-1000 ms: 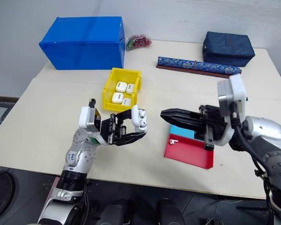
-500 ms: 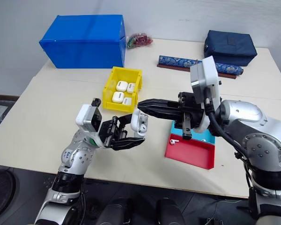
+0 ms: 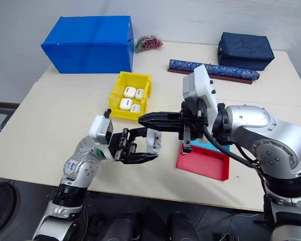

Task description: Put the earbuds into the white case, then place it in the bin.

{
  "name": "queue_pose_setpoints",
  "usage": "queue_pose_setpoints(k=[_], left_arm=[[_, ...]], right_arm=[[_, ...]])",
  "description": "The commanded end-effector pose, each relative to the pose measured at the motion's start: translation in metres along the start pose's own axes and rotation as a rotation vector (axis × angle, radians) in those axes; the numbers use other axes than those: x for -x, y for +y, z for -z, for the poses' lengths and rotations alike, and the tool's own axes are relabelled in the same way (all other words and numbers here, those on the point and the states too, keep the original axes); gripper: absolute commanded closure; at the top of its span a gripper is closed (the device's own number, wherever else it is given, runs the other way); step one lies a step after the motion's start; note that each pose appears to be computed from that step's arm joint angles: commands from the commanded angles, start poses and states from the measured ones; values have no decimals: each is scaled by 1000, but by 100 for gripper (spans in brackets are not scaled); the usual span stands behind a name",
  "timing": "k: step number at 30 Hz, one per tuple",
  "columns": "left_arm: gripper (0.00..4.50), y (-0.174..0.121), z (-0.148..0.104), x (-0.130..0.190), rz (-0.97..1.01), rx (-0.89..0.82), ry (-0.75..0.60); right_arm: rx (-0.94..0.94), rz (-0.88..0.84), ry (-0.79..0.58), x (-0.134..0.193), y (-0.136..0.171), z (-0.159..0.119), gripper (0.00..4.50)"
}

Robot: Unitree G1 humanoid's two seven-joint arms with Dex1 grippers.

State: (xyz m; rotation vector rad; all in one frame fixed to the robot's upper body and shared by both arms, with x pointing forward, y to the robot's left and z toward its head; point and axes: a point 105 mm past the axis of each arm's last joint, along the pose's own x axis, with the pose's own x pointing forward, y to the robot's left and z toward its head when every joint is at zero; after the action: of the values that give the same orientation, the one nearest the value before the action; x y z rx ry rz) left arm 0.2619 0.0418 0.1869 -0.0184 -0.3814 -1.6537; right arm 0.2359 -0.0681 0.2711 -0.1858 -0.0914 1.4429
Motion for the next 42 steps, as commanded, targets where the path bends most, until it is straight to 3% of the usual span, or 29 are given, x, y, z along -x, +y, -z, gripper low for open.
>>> queue_pose_setpoints(k=[1, 10, 20, 25, 28, 33, 36, 42], left_arm=[[167, 4, -1, -3, -7, -73, 84], [167, 9, 2, -9, -22, -134, 158], [167, 9, -8, -2, -60, -148, 74], [167, 8, -12, -1, -73, -140, 29], [167, 10, -12, 2, -96, -123, 20], [167, 15, -8, 19, -166, -119, 72], [167, 31, -10, 40, -326, -109, 95], [167, 80, -21, 83, -639, -155, 183]], right_arm=[[43, 30, 28, 11, 2, 1, 447], [51, 55, 105, 8, 3, 27, 447], [33, 131, 178, 30, -7, 46, 447], [3, 137, 131, 36, -3, 49, 447], [-13, 200, 8, 42, -4, 44, 447], [-105, 350, -79, 80, 1, 53, 447], [-40, 452, -58, 107, 14, 63, 387], [167, 776, -76, 149, 24, 69, 193]])
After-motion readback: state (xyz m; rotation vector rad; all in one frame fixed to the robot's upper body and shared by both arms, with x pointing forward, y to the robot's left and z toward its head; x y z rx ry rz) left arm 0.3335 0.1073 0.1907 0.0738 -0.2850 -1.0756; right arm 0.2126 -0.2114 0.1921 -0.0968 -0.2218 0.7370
